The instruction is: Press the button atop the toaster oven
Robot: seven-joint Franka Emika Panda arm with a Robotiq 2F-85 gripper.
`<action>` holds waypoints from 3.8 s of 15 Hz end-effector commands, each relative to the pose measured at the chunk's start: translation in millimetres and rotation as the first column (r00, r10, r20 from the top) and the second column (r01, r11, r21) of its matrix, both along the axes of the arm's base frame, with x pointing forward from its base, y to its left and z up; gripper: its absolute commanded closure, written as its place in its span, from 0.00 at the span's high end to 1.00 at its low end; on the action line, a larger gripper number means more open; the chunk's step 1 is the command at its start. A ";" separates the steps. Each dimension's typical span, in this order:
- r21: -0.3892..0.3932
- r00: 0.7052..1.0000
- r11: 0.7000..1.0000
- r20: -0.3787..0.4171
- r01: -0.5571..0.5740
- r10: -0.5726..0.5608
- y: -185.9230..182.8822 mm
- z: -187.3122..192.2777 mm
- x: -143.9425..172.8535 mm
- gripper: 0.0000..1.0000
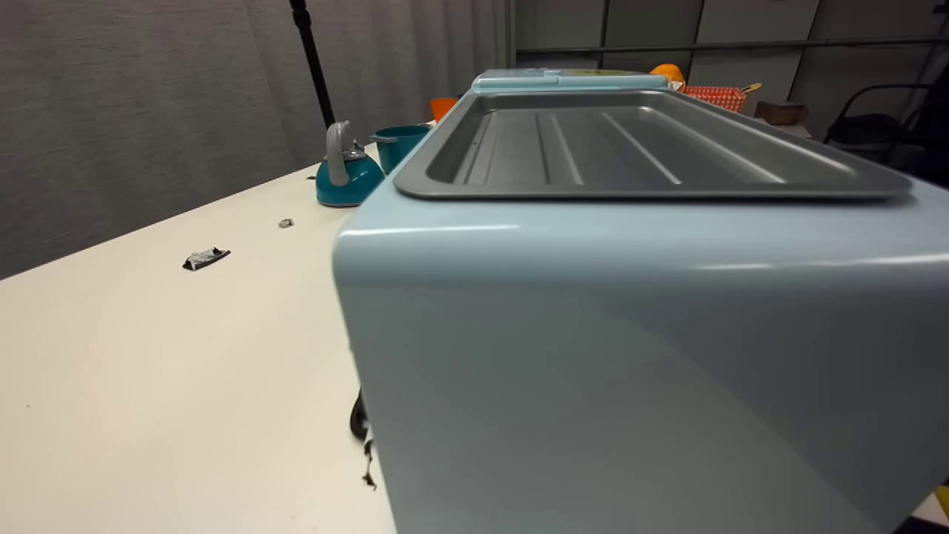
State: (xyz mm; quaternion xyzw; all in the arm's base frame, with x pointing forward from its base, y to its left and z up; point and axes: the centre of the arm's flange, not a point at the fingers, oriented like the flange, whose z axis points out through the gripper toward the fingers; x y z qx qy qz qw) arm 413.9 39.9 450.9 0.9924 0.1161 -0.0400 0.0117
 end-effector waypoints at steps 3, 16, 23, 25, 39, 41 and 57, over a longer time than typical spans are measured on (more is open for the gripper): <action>0.000 1.000 1.000 0.000 0.001 -0.001 -0.3 0.2 1.5 1.00; 0.020 0.993 0.999 0.112 -0.036 0.034 7.3 -21.8 53.0 1.00; 0.013 0.992 0.999 0.119 -0.047 0.046 5.2 -6.4 99.5 1.00; 0.016 0.991 0.999 0.128 -0.047 0.045 5.4 -4.2 108.6 1.00; 0.025 0.995 0.999 0.100 -0.019 0.017 3.5 -6.9 118.3 0.05; 0.026 0.996 1.000 0.092 -0.015 0.013 2.0 -7.3 114.1 0.00; 0.048 0.998 0.999 0.063 -0.014 0.011 12.1 -53.1 107.4 0.00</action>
